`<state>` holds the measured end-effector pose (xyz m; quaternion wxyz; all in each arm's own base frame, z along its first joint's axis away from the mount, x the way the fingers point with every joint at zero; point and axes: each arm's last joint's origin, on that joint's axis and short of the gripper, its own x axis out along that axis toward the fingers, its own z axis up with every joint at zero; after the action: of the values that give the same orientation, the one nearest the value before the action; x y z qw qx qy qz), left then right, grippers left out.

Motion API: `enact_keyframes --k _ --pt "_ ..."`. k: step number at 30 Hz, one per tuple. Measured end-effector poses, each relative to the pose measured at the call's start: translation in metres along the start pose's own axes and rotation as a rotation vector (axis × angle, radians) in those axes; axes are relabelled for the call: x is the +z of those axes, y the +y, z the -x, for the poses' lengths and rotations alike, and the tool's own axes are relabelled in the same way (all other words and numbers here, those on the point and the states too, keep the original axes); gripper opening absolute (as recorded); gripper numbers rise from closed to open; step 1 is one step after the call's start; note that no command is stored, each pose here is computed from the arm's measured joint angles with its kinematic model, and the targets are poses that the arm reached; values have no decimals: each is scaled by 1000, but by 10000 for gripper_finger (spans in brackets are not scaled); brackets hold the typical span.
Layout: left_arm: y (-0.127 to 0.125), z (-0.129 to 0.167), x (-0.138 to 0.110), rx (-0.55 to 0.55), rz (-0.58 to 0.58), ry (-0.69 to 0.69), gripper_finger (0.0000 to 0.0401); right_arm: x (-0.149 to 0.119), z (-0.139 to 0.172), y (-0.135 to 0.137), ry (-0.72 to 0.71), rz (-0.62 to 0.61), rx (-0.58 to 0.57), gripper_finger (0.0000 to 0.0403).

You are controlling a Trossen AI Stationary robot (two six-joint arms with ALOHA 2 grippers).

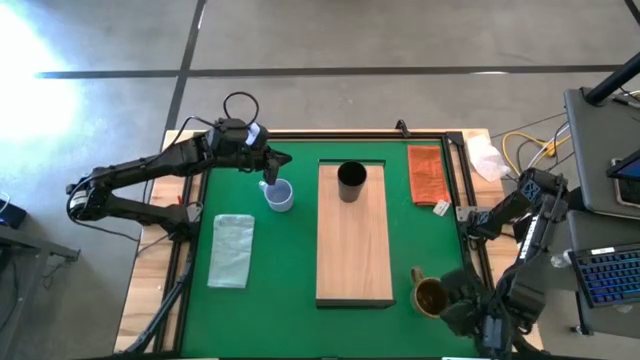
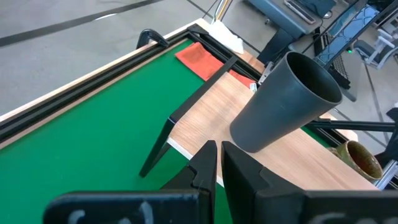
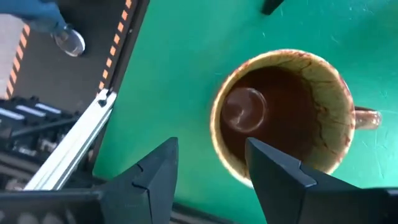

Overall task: Stack small to large cups/mugs on shelf
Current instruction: Put the green cup on the shelf aligned with the black cup

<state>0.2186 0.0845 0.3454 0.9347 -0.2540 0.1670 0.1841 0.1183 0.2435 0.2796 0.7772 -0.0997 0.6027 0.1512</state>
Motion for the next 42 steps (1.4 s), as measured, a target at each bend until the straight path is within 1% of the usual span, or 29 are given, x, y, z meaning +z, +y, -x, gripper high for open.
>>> enact_keyframes --k 3,8,14,19,25,32,34,36,42 --pt "0 0 0 0 0 0 8 3 -9 -5 0 -17 -6 180" --pt "0 0 0 0 -2 0 8 3 -19 -8 8 -9 1 180" --pt "0 0 0 0 -4 1 8 1 -31 -7 4 -39 41 180" --pt "0 0 0 1 -27 1 8 -2 -41 -12 9 -77 9 180" --pt "0 0 0 1 -26 1 8 -8 -55 -14 18 -88 16 180" --pt "0 0 0 1 -21 1 8 -12 -64 -17 28 -81 8 176" --pt "0 0 0 1 -21 1 8 -14 -66 -17 34 -78 3 166" --pt "0 0 0 1 -21 0 8 -14 -67 -17 34 -68 5 147" --pt "0 0 0 3 -21 -1 8 -15 -69 -17 38 -45 22 68"
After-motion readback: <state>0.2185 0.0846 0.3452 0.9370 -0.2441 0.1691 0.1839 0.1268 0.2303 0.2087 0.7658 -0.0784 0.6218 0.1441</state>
